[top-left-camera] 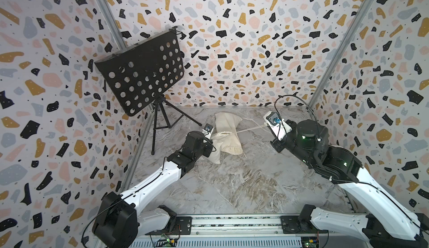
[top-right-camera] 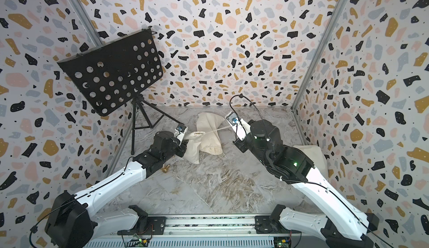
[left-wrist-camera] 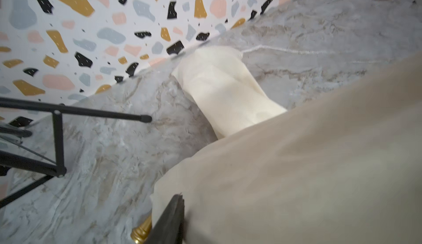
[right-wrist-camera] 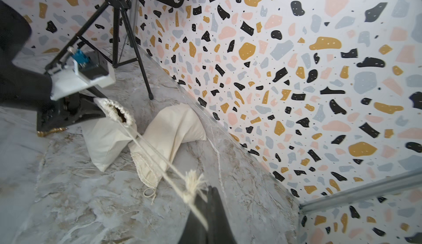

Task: Close the soil bag
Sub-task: Frap the soil bag at the center of the board.

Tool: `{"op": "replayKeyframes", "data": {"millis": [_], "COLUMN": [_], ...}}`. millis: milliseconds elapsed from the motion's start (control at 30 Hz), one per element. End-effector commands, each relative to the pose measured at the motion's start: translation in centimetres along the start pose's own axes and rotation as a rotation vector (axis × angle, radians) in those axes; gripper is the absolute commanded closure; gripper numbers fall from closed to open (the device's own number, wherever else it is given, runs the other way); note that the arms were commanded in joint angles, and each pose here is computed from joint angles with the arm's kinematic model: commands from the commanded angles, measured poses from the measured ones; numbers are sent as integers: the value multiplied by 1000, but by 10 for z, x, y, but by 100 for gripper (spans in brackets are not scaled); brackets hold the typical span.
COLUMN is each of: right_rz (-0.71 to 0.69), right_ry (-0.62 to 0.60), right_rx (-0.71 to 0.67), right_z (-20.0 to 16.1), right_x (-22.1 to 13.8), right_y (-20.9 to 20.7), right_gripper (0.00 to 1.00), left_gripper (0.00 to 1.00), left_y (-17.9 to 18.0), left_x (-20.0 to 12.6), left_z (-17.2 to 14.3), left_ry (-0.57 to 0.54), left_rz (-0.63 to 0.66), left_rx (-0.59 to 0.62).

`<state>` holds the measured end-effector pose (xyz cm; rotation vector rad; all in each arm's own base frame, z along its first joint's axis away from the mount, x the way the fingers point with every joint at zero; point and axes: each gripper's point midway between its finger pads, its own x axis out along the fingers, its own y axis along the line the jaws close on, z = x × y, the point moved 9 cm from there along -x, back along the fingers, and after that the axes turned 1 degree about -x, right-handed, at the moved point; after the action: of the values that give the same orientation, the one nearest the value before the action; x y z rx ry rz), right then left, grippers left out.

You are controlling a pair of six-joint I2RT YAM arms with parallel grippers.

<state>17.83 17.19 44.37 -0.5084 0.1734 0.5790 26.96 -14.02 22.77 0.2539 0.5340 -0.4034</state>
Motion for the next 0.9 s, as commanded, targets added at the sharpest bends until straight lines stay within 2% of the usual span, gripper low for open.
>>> {"op": "replayKeyframes", "data": {"millis": [0, 133, 167, 233, 400, 533, 633, 700, 733, 800, 867], "right_rz": [60, 125, 132, 143, 153, 156, 147, 140, 136, 121, 106], "right_ry": [-156, -167, -169, -173, -169, -170, -174, -176, -179, -182, -180], "right_rx": [111, 103, 100, 94, 88, 89, 88, 86, 86, 81, 75], "right_z": [38, 57, 59, 63, 65, 64, 63, 62, 61, 60, 58], "right_x": [9, 28, 31, 33, 35, 32, 27, 24, 21, 17, 14], "right_y": [-3, 3, 4, 4, 5, 5, 2, 1, 0, -2, -4], "right_gripper": [100, 100, 100, 100, 100, 100, 100, 100, 100, 100, 100], "left_gripper": [44, 20, 17, 15, 13, 13, 15, 20, 27, 51, 64], "left_y": [-1, -3, -4, -5, -28, -53, -53, -52, -51, -49, -47], "left_x": [-8, -49, -59, -77, -110, -110, -101, -95, -92, -88, -85], "left_z": [0, 26, 32, 47, 85, 104, 113, 115, 115, 114, 110], "left_ry": [-20, -199, -232, -303, -442, -426, -393, -374, -358, -335, -325], "left_rz": [-51, -100, -109, -134, -292, -330, -265, -235, -218, -183, -149], "left_rx": [2, 5, 10, 17, 98, 237, 250, 260, 261, 265, 271]}}
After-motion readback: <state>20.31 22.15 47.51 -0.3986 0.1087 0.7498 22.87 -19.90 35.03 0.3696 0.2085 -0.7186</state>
